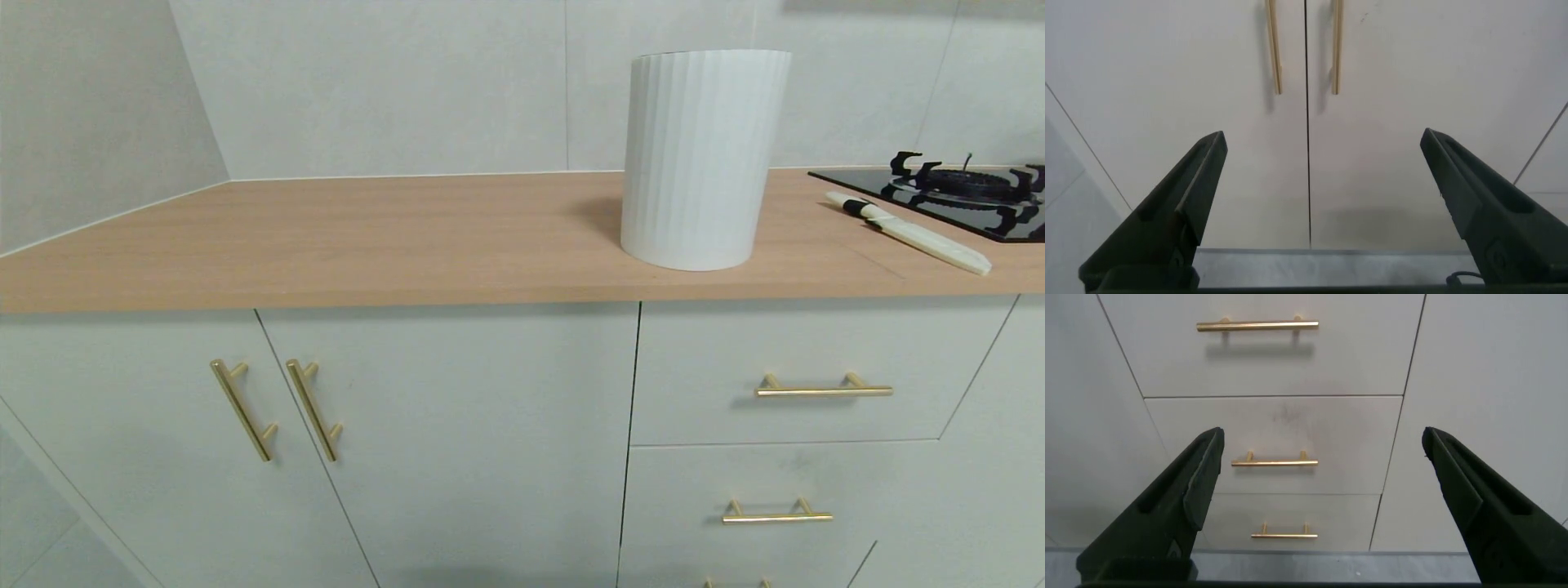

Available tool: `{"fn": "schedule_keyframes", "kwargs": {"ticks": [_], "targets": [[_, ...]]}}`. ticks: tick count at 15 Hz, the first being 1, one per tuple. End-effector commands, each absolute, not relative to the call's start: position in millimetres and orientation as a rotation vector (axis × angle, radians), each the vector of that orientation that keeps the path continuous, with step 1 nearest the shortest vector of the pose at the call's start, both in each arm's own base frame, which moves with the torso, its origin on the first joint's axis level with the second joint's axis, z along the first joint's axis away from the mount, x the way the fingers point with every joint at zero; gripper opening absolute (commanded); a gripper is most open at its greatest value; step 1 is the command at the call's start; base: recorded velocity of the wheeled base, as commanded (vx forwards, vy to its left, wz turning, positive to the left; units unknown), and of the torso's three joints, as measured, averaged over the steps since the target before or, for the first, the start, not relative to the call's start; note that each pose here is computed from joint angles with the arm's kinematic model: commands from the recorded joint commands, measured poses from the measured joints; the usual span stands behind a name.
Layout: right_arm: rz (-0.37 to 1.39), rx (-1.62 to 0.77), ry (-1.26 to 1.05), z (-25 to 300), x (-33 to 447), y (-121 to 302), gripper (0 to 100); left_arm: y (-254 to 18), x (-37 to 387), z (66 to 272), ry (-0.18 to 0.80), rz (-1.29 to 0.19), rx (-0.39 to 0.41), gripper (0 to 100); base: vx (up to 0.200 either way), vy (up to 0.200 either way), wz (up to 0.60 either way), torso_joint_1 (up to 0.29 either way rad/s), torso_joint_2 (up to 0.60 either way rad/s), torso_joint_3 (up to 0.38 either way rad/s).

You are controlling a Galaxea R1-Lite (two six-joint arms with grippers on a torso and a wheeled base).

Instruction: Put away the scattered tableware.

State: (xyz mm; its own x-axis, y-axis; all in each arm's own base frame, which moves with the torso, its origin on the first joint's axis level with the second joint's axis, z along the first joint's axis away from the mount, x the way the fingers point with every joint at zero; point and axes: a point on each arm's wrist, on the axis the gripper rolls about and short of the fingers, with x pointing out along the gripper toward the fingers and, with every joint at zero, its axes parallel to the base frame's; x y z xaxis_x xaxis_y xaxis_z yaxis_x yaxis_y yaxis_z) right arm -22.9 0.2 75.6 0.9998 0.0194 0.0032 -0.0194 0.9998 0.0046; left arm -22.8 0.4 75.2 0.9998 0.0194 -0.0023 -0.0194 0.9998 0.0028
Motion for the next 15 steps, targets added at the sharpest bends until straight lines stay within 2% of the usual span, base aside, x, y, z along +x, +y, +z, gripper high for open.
{"fn": "schedule_keyframes", "kwargs": {"ticks": [1,2,12,15], "targets": [[0.020,0.006,-0.003,75.8,-22.8,0.2,100,0.4,-22.8,75.2,0.003,0.020,0.003,100,0.000,0.000,0.00,0.000,0.00,0.000],[0.020,0.006,-0.003,75.8,-22.8,0.2,100,0.4,-22.8,75.2,0.003,0.020,0.003,100,0.000,0.000,0.00,0.000,0.00,0.000],[0.020,0.006,-0.003,75.8,-22.8,0.2,100,0.4,-22.8,75.2,0.003,0.020,0.003,100,0.000,-0.200,0.00,0.000,0.00,0.007],[0.020,0.009,-0.003,75.8,-22.8,0.2,100,0.4,-22.8,75.2,0.003,0.020,0.003,100,0.000,0.000,0.00,0.000,0.00,0.000]]}}
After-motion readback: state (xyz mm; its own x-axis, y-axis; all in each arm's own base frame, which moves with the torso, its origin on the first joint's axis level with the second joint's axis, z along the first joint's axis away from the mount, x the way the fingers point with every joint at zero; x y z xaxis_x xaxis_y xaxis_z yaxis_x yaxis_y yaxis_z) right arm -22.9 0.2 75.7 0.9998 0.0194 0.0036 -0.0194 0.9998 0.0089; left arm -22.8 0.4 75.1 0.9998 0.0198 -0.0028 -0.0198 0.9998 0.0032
